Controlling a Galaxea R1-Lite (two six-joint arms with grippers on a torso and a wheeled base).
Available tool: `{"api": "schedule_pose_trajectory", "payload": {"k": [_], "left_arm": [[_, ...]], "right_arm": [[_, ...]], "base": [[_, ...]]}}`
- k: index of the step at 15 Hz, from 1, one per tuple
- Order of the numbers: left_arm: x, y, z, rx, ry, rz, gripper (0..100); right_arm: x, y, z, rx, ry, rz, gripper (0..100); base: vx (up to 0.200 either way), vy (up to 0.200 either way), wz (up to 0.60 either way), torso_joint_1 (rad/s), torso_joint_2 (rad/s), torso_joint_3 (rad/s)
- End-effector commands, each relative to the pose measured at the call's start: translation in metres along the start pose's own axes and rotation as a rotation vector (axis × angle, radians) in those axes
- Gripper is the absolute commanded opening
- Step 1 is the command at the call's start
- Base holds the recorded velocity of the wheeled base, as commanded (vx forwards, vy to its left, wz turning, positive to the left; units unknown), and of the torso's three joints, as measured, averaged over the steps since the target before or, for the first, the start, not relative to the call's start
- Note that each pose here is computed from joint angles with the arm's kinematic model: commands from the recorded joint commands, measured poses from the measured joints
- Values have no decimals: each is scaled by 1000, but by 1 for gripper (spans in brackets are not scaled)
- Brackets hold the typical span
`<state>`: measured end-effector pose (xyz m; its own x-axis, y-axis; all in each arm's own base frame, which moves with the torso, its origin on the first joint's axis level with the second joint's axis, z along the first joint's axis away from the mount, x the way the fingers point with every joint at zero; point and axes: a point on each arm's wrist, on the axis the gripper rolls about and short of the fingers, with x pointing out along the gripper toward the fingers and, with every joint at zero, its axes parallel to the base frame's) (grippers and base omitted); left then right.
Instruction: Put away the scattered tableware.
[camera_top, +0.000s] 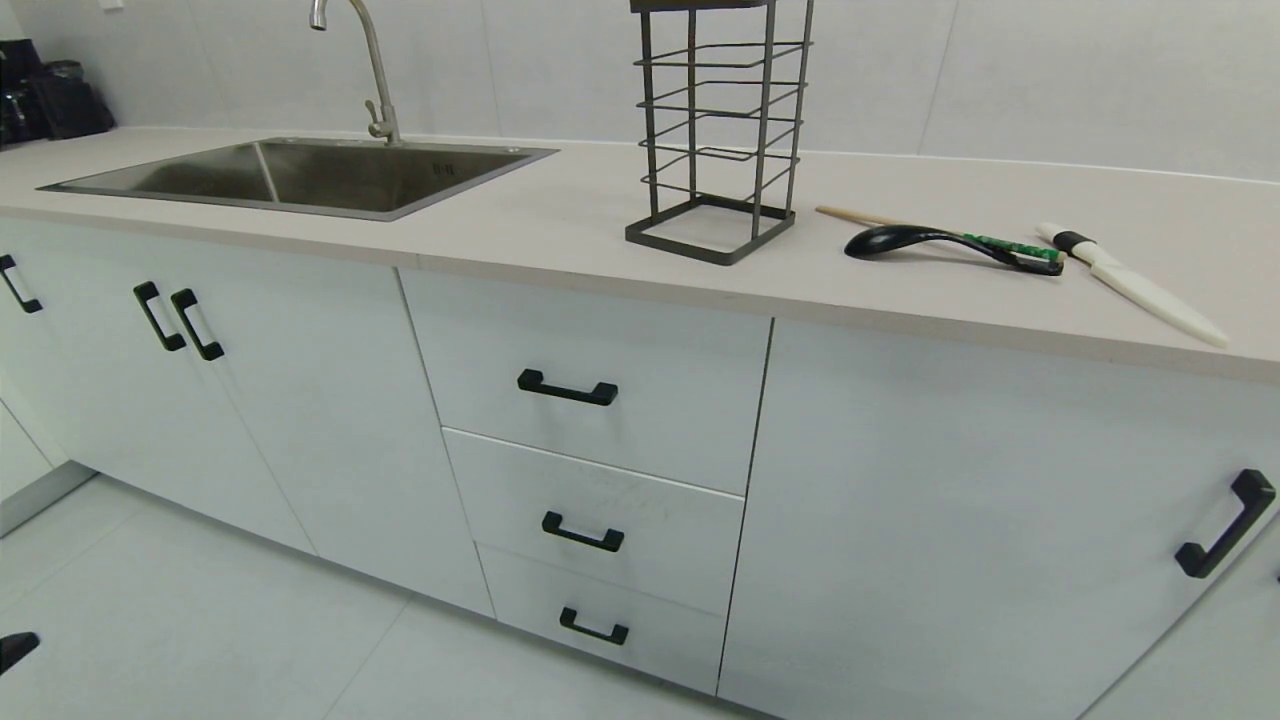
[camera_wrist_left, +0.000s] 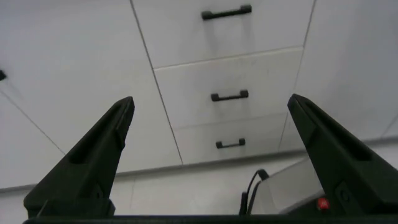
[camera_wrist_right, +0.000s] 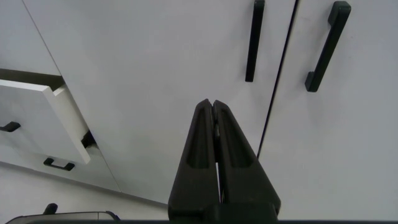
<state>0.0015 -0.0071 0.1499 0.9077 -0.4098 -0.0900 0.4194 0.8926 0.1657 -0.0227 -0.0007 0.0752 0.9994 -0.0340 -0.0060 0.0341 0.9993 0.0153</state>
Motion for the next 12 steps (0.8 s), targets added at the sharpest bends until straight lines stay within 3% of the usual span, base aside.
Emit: {"api": "schedule_pose_trajectory", "payload": {"k": [1, 5, 6, 7, 8, 9, 10, 12], "left_arm": [[44, 14, 17, 96, 172, -119, 100], [86, 21, 8, 358, 314, -244, 100], [102, 21, 9, 445, 318, -304, 100], [114, 19, 8, 504, 315, -354, 100], [141, 10, 8, 643, 261, -478, 100], [152, 4, 9, 688, 198, -561, 100], [159, 1, 8, 700, 179, -611, 100], [167, 0, 3, 750, 193, -642, 100]], "right_arm": [[0, 0, 0, 0, 0, 0, 0], [0, 0, 0, 0, 0, 0, 0], [0, 0, 0, 0, 2, 0, 0], [0, 0, 0, 0, 2, 0, 0], [0, 0, 0, 0, 2, 0, 0], [0, 0, 0, 0, 2, 0, 0], [0, 0, 0, 0, 0, 0, 0], [0, 0, 0, 0, 0, 0, 0]], "base": [[0, 0, 0, 0, 0, 0], [0, 0, 0, 0, 0, 0], [0, 0, 0, 0, 0, 0], [0, 0, 0, 0, 0, 0], [0, 0, 0, 0, 0, 0], [0, 0, 0, 0, 0, 0], [0, 0, 0, 0, 0, 0], [0, 0, 0, 0, 0, 0]]}}
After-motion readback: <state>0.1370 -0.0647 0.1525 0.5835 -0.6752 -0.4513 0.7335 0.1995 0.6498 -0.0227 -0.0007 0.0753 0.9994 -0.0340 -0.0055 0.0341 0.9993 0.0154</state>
